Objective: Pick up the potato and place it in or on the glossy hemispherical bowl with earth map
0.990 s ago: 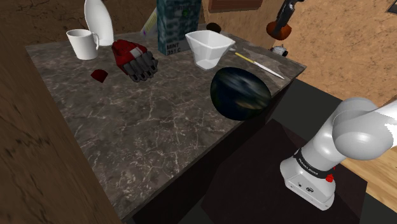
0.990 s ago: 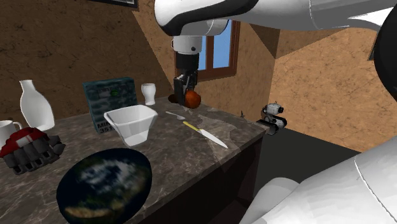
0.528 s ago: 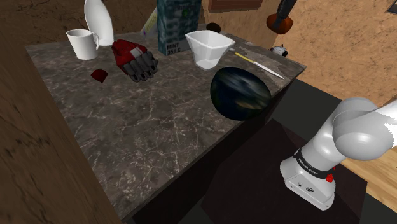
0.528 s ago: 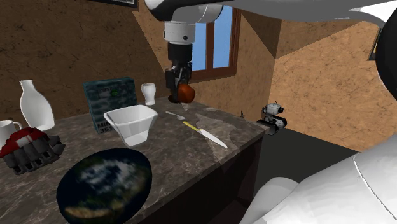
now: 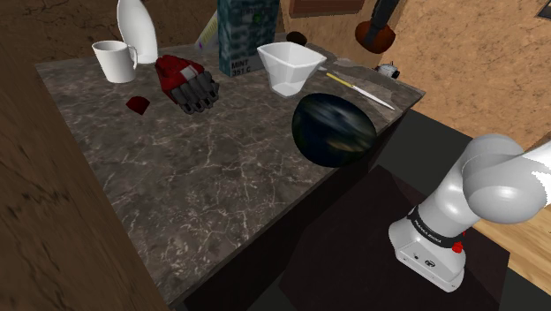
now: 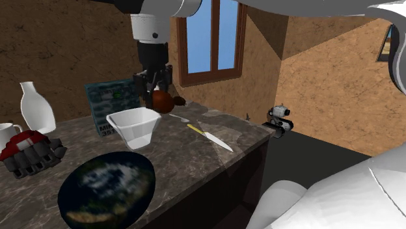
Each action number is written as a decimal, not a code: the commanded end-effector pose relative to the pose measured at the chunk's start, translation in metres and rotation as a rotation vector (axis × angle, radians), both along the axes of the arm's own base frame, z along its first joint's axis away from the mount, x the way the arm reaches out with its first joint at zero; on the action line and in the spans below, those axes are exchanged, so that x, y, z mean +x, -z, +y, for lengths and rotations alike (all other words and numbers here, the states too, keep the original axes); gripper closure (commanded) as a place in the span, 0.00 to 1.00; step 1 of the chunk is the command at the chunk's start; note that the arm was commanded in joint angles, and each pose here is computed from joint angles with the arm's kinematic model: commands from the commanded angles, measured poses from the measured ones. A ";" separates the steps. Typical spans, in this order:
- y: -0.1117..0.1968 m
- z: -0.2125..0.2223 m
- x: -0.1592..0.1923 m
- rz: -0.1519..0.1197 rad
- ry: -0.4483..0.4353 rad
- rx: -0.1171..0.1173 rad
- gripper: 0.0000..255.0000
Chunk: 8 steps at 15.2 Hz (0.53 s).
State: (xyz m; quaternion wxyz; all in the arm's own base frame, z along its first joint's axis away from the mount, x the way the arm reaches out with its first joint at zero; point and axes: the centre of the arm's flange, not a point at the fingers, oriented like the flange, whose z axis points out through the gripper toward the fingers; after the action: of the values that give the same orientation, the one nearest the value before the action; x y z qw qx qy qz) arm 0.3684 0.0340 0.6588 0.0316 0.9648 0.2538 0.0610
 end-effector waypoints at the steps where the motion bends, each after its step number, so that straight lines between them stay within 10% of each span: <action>1: 0.000 0.025 -0.003 0.000 0.001 0.000 1.00; 8: -0.002 0.117 -0.014 0.000 0.001 0.000 1.00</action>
State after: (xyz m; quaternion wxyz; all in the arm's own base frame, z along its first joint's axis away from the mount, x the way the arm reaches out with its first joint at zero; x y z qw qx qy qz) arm 0.3585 0.1369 0.6589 0.0316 0.9649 0.2536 0.0609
